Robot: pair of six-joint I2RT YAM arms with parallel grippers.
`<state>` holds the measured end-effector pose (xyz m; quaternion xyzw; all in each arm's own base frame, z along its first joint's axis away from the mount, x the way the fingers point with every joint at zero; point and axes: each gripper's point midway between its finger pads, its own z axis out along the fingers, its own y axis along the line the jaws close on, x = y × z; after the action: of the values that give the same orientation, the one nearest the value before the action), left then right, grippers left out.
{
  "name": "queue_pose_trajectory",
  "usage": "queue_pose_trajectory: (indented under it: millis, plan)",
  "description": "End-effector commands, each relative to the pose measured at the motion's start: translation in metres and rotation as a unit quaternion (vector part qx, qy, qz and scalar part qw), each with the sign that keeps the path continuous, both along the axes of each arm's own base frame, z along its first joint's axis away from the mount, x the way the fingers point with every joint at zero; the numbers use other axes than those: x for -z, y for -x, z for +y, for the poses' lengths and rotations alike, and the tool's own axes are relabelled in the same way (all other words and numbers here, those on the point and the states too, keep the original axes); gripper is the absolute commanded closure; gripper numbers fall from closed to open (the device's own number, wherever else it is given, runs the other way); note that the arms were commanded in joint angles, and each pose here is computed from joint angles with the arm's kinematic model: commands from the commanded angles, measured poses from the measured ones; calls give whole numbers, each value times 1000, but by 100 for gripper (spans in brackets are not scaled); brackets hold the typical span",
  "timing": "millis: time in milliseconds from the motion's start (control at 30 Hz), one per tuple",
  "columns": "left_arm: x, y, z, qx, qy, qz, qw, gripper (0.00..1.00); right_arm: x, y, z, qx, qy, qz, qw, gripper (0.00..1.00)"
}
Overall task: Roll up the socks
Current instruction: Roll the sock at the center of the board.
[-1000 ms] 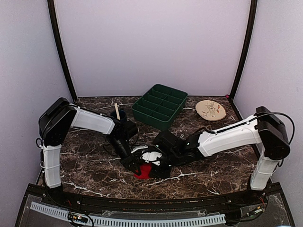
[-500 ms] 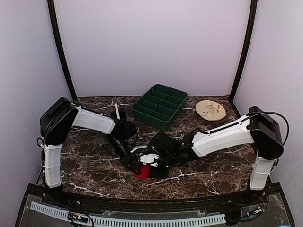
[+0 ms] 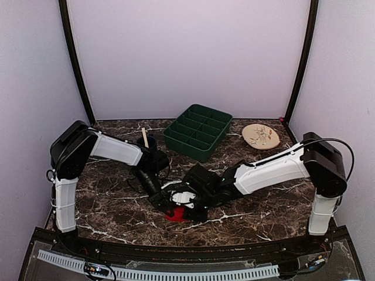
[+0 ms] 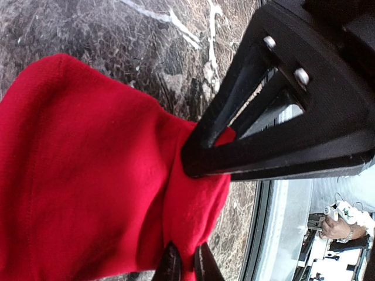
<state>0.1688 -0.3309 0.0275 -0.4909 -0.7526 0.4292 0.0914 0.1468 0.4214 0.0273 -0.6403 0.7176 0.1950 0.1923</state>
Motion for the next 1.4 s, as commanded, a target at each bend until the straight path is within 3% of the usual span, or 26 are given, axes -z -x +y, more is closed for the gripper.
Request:
queue_pose_trajectory:
  millis: [0,267,500,833,1100,1367]
  plan:
    - [-2,-4,-1,0,2,-1,1000,95,14,9,0,-13,16,19,1000,91]
    - [1,-10,3,-12,-11,-20,1000,82,19,3,-6,7,16,53,998,100]
    - [-5,-16,6,-39,0,-39,998,74,21,-1,-9,21,14,78,997,100]
    - [-8,-14,23,-75,2,-62,995,71,17,-5,-9,37,2,101,994,100]
    - [-15,-30,30,-121,4,-114,986,69,15,-6,-11,44,-3,126,991,100]
    - [-10,-54,39,-169,-34,-173,970,66,3,-8,-5,44,-21,143,988,100]
